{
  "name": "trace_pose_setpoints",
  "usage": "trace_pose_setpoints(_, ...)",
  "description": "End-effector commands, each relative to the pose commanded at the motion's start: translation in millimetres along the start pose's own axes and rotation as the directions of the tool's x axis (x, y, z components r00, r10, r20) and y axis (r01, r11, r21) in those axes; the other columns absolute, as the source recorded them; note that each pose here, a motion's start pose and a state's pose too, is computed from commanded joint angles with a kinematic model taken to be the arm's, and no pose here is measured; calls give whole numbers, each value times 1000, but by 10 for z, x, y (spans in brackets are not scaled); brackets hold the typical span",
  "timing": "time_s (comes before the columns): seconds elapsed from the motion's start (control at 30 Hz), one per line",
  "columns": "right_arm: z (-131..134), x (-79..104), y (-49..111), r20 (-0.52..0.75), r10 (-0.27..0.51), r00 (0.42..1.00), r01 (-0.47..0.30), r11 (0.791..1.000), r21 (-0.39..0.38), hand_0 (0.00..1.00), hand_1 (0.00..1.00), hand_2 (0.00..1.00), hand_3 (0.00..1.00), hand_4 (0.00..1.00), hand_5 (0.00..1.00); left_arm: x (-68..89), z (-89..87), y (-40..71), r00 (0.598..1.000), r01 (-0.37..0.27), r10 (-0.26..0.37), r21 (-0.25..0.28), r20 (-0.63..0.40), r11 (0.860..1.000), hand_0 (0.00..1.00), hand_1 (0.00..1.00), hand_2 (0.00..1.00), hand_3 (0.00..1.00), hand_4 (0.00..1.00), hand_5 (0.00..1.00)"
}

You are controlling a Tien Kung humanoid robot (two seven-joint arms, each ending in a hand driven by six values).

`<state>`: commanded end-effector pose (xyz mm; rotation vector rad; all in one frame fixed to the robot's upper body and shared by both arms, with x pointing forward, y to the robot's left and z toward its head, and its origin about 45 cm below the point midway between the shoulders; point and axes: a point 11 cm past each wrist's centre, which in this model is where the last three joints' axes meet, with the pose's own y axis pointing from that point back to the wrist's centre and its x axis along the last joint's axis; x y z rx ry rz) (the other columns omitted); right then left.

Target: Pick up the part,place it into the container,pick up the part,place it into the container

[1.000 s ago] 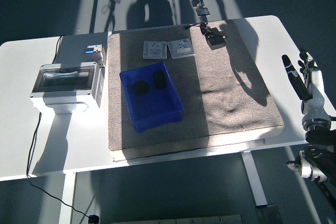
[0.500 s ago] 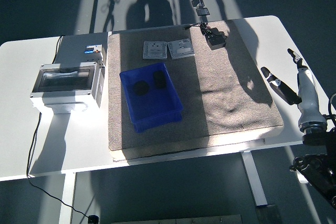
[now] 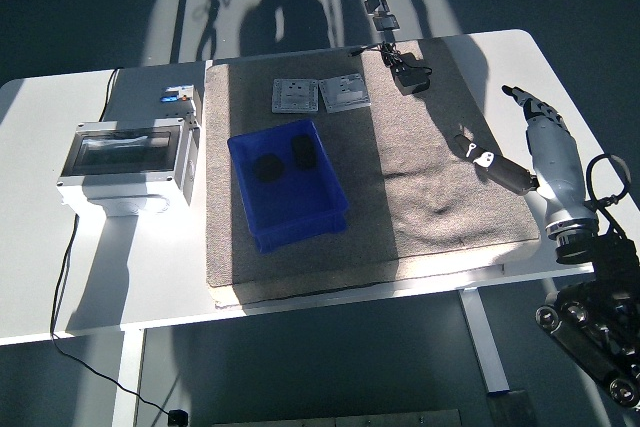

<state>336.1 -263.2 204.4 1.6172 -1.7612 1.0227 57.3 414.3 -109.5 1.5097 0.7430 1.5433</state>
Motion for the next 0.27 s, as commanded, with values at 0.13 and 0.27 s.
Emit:
trace_pose_setpoints(0.13, 43, 38, -1, -15, 6, 1000, -6, 1000, 0, 921, 891, 897, 869, 913, 727, -49, 37, 13, 999, -1, 1, -22, -36, 1000, 634, 545, 530, 535, 477, 190)
trace_pose_setpoints(0.27, 89, 15, 43, -6, -10, 1000, 10, 1000, -1, 921, 891, 897, 869, 913, 727, -50, -8, 14, 998, -4, 3, -18, -64, 1000, 634, 545, 530, 535, 477, 190)
